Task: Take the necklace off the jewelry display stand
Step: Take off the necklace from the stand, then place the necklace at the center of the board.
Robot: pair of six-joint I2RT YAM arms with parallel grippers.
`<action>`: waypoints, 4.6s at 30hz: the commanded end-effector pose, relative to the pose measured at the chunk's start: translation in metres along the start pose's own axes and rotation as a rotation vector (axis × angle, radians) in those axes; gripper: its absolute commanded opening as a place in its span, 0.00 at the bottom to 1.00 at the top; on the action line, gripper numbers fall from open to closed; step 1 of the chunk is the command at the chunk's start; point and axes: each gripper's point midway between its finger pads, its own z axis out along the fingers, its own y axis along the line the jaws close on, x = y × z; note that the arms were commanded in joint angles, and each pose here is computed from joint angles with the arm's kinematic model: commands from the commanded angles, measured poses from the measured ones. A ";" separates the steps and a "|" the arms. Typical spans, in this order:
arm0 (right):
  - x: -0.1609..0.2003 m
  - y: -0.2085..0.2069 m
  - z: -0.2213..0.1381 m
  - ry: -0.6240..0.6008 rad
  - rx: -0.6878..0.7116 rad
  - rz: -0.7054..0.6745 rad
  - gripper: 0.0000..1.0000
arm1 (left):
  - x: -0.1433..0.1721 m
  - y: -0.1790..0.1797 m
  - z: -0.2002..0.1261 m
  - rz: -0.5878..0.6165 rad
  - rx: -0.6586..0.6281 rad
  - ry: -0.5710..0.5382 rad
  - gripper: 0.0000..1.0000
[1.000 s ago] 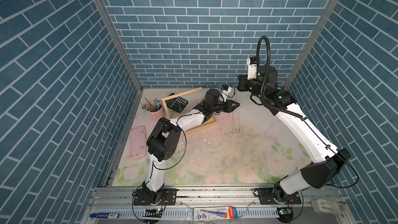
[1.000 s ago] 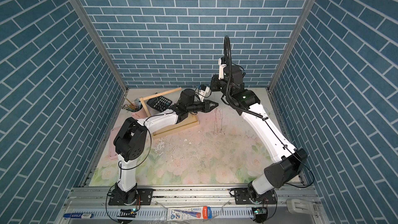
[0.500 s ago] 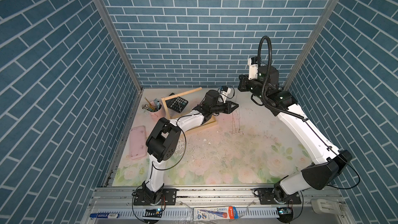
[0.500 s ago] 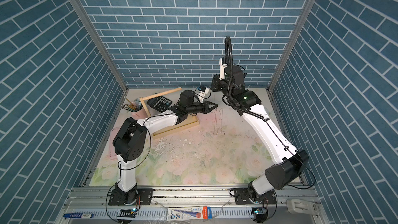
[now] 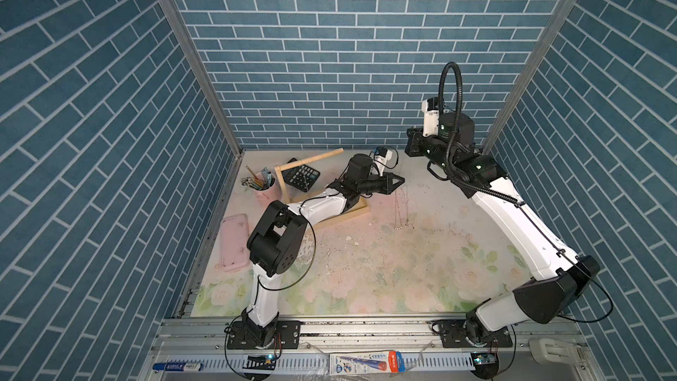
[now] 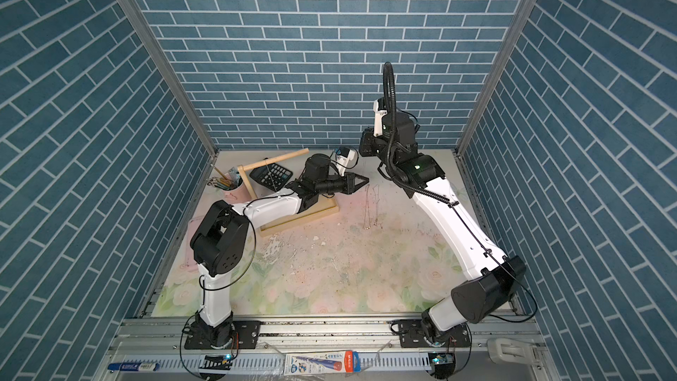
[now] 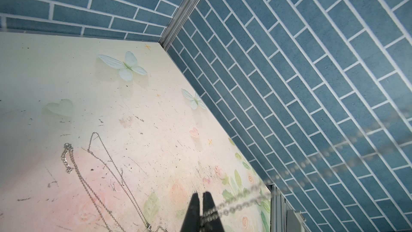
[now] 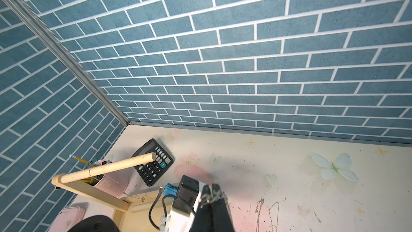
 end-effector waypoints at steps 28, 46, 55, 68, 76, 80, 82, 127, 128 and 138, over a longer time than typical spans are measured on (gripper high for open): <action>0.023 -0.046 0.004 0.058 0.116 0.060 0.00 | 0.029 -0.029 0.009 0.027 0.003 0.089 0.04; 0.088 -0.104 0.011 0.161 0.193 0.170 0.00 | 0.071 -0.023 0.044 -0.060 -0.052 0.143 0.04; 0.110 -0.131 0.014 0.190 0.219 0.227 0.00 | 0.092 -0.013 0.059 -0.115 -0.086 0.157 0.04; 0.149 -0.161 0.031 0.249 0.195 0.335 0.00 | 0.129 -0.001 0.083 -0.186 -0.126 0.185 0.04; 0.171 -0.172 0.044 0.292 0.180 0.365 0.00 | 0.147 0.005 0.097 -0.220 -0.150 0.199 0.04; 0.185 -0.175 0.052 0.323 0.173 0.382 0.00 | 0.153 0.007 0.102 -0.232 -0.160 0.204 0.04; 0.192 -0.177 0.055 0.338 0.173 0.390 0.00 | 0.155 0.008 0.103 -0.240 -0.164 0.204 0.04; 0.244 -0.204 0.087 0.451 0.174 0.440 0.00 | 0.203 0.023 0.115 -0.349 -0.244 0.307 0.05; 0.245 -0.204 0.086 0.453 0.175 0.441 0.00 | 0.203 0.022 0.115 -0.352 -0.246 0.309 0.05; 0.246 -0.203 0.085 0.455 0.172 0.441 0.00 | 0.211 0.027 0.116 -0.370 -0.261 0.337 0.08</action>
